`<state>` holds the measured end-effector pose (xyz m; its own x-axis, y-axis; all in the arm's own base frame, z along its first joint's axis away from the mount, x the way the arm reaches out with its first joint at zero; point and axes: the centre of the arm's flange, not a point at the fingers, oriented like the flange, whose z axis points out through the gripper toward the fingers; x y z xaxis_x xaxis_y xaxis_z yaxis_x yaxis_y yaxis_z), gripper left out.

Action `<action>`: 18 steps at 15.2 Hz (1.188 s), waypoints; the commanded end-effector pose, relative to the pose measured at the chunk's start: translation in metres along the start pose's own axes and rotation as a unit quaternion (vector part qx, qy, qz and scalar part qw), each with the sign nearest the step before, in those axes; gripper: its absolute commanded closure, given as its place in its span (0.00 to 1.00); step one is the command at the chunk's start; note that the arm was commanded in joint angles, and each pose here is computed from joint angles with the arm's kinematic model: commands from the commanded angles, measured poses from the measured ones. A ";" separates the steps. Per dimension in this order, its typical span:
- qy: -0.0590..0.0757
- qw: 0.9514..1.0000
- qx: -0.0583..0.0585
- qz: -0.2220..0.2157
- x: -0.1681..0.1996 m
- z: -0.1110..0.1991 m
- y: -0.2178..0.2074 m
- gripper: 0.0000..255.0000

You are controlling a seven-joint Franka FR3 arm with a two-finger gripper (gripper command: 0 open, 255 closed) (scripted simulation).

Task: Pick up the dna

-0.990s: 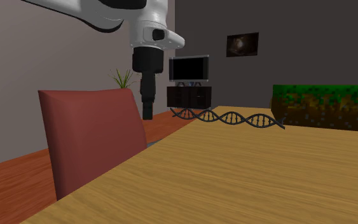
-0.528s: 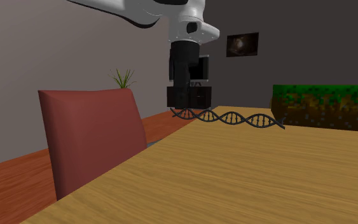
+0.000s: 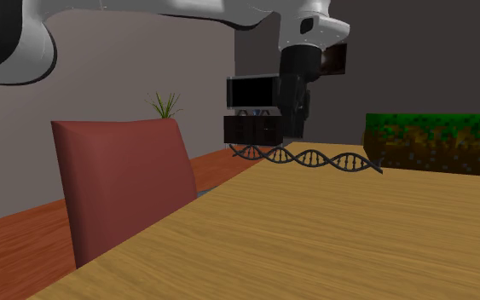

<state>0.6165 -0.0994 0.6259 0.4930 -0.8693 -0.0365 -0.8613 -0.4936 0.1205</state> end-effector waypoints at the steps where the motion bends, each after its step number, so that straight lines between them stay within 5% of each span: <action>1: -0.001 1.000 0.000 0.011 0.005 0.005 -0.003 0.00; 8: -0.001 1.000 0.000 0.011 0.006 0.034 -0.007 0.00; 9: -0.001 1.000 0.000 0.011 0.007 0.035 -0.006 1.00; 18: -0.001 1.000 0.000 0.011 0.006 0.034 -0.007 1.00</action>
<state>0.6206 -0.1032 0.5903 0.4741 -0.8798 -0.0350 -0.8718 -0.4746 0.1217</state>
